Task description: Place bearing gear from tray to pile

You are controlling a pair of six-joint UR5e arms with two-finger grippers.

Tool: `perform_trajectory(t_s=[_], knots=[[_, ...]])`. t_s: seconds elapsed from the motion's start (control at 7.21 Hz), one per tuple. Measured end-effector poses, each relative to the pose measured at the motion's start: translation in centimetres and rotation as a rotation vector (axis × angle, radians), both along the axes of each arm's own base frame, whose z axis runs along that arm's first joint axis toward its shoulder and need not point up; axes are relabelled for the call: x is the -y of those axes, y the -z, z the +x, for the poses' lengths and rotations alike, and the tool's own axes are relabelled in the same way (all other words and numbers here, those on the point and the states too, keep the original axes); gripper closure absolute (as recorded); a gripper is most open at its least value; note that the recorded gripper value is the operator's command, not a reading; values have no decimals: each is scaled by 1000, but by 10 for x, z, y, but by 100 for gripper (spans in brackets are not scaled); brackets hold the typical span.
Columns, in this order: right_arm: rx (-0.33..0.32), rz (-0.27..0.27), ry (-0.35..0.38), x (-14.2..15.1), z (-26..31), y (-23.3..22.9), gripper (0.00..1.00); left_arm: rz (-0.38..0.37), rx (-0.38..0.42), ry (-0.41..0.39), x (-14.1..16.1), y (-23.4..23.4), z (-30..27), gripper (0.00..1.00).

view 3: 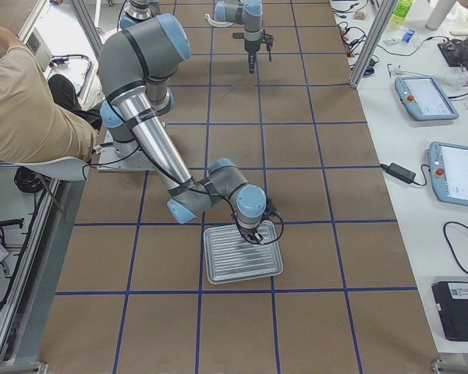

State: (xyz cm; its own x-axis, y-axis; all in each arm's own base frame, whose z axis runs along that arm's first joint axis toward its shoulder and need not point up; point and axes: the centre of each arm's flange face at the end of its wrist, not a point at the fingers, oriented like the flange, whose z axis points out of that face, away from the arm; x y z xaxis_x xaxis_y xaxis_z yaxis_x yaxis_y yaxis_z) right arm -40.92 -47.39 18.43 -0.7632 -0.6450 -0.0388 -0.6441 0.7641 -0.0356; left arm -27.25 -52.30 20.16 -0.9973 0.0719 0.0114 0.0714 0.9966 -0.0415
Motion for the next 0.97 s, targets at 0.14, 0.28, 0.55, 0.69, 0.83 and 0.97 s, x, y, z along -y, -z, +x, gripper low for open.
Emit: perform_trajectory(t_s=[0.14, 0.28, 0.55, 0.69, 0.83, 0.97], knots=[[-9, 0, 24, 1, 0, -4, 100, 19, 6, -6, 11, -12, 38, 100], [-25, -11, 56, 4, 1, -15, 100, 45, 18, -19, 20, -22, 83, 100], [-75, -67, 190, 19, 24, -62, 100, 110, 71, -10, 20, -37, 175, 100], [-87, -85, 220, 40, 66, -85, 100, 143, 76, 14, 11, -33, 220, 100], [-86, -95, 255, 58, 123, -113, 100, 168, 67, 54, 0, -29, 265, 100], [-68, -94, 315, 69, 184, -140, 100, 189, 52, 83, -12, -23, 300, 100]])
